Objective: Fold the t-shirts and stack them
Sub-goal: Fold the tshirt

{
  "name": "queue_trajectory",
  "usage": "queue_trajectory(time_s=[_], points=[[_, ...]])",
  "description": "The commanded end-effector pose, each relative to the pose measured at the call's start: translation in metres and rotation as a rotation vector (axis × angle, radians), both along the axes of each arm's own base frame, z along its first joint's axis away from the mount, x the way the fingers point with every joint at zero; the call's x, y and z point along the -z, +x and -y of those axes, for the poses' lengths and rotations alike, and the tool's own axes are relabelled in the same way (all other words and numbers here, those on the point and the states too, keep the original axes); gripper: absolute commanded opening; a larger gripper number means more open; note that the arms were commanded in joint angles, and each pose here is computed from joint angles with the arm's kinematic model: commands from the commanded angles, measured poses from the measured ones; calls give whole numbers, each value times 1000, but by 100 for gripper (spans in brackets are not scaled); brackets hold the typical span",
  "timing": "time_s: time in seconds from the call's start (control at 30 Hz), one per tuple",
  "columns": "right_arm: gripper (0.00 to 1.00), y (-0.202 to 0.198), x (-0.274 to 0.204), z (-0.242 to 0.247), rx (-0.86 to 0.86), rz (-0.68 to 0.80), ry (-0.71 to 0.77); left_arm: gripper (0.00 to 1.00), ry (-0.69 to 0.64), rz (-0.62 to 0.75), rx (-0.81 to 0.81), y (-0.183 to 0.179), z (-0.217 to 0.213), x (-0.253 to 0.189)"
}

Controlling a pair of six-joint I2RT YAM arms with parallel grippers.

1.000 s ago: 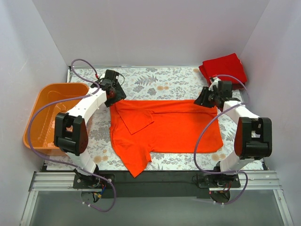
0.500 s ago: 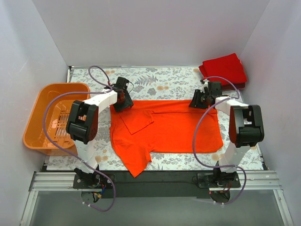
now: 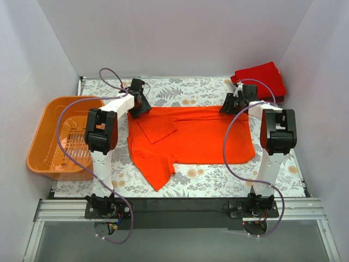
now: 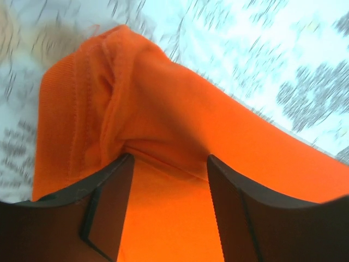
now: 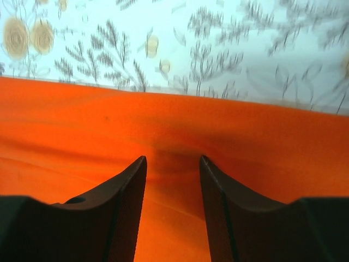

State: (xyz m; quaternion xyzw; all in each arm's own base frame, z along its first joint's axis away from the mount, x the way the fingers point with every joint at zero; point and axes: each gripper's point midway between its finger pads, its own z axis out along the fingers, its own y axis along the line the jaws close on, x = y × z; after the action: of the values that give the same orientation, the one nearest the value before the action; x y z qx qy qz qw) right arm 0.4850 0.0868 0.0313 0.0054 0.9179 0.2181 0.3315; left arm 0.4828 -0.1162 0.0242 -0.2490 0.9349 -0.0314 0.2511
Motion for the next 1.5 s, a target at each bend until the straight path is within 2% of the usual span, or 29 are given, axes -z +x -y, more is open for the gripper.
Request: queue_trajectory(time_s=[0.0, 0.17, 0.2, 0.27, 0.3, 0.37, 0.4, 0.43, 0.47, 0.53, 0.57, 0.63, 0.67, 0.7, 0.77, 0.8, 0.9, 1.07, 1.33, 1.43, 1.47], points=[[53, 25, 0, 12, 0, 29, -48, 57, 55, -32, -7, 14, -16, 14], [57, 35, -42, 8, -22, 91, -32, 64, 29, 69, 25, 41, -9, -27], [58, 29, -54, 8, -24, 104, -37, 65, 14, 114, 30, 44, -7, -51], [60, 18, -64, 7, -23, 109, -51, 67, -1, 135, 42, 35, -4, -68], [61, 3, -71, 9, -15, 106, -62, 68, -9, 183, 48, 30, -1, -95], [61, -17, -75, 5, -11, 91, -64, 70, 4, 176, 51, 7, -3, -103], [61, -26, -92, 5, -4, 122, -75, 73, 8, 170, 53, -4, -3, -107], [61, -50, -78, 1, -15, 62, -86, 73, 1, 210, 56, -17, 0, -132], [61, -61, -78, 0, -19, 53, -100, 74, 28, 153, 51, -41, -6, -118], [61, -90, -84, -6, -26, 41, -132, 74, 29, 159, 39, -71, -7, -134], [61, -113, -67, -6, -22, -13, -135, 74, 54, 72, 32, -102, -15, -114], [60, -135, -71, -4, -4, -13, -136, 72, 19, 62, 10, -135, -17, -120], [59, -156, -54, 0, 15, -67, -142, 70, 14, 43, 10, -150, -18, -115], [59, -162, -62, 6, 43, -35, -155, 65, 7, -24, 16, -176, -20, -93], [56, -180, -52, 10, 62, -57, -159, 63, -29, -27, -4, -198, -21, -91], [54, -184, -54, 10, 67, -49, -151, 59, -35, -78, -6, -217, -23, -74], [49, -197, -45, 10, 72, -78, -135, 56, -59, -137, -26, -241, -25, -53], [44, -206, -28, 14, 86, -119, -143, 52, -141, -173, -21, -251, -11, -41], [41, -209, -15, 34, 149, -134, -146, 51, -132, -234, -39, -261, -12, -15], [41, -213, -6, 38, 170, -155, -137, 47, -125, -249, -51, -262, -13, -5], [41, -215, -3, 39, 179, -158, -135, 43, -113, -265, -58, -265, -15, 0]])
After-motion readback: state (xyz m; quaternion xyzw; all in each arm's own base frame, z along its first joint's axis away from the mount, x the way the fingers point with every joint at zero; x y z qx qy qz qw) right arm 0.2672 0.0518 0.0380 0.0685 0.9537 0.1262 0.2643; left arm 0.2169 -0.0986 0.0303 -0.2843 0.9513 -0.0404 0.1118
